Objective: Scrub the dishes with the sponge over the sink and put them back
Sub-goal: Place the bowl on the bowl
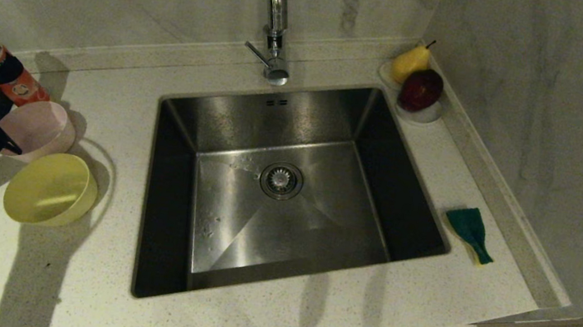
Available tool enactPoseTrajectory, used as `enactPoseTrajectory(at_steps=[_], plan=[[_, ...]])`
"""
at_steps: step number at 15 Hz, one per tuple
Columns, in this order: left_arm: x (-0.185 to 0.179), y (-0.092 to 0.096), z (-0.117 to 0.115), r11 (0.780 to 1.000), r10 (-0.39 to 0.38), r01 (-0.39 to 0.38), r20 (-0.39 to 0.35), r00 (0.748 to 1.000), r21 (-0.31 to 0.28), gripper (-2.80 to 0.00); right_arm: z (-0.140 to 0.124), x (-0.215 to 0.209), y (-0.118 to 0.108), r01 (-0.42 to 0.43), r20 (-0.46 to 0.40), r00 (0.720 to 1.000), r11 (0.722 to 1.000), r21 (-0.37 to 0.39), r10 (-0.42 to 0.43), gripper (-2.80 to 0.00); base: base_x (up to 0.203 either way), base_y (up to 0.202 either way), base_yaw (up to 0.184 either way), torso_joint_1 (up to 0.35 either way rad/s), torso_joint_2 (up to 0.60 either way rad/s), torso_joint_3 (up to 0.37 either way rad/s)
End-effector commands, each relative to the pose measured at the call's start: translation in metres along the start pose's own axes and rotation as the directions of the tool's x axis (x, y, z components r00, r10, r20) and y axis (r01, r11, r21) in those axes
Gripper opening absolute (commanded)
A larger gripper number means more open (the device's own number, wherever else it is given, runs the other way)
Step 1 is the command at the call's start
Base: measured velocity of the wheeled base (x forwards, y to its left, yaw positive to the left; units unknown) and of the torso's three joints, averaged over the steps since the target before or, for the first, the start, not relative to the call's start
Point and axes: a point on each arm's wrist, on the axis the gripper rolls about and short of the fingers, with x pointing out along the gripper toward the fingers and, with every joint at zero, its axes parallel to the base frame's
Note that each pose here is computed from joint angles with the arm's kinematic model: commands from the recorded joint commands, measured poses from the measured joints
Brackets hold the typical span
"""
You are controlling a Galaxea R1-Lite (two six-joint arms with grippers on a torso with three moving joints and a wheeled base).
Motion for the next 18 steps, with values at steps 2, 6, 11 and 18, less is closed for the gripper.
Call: enactPoseTrajectory(at_steps=[2,6,11,18], plan=[[0.011,0.002,-0.003,1.0,0.017,-0.017,-0.032,0.999,-0.021,0.0,0.0,0.0,0.0,-0.001,-0.001,1.0,1.0,-0.001,0.001,-2.8,0.0,0.0,0.0,0.0,0.0,0.0],[0.012,0.003,-0.004,1.0,0.008,-0.009,-0.044,0.999,-0.023,-2.8,0.0,0.0,0.0,-0.001,-0.001,1.0,1.0,-0.001,0.001,-2.8,0.0,0.0,0.0,0.0,0.0,0.0],[0.014,0.002,-0.003,0.999,-0.015,0.013,-0.053,0.998,-0.032,-2.8,0.0,0.0,0.0,0.0,-0.002,1.0,1.0,-0.001,0.0,-2.8,0.0,0.0,0.0,0.0,0.0,0.0],[-0.039,0.0,0.026,0.996,-0.064,0.071,0.137,0.989,-0.046,-2.8,0.0,0.0,0.0,-0.001,-0.002,1.0,1.0,-0.001,0.001,-2.8,0.0,0.0,0.0,0.0,0.0,0.0]])
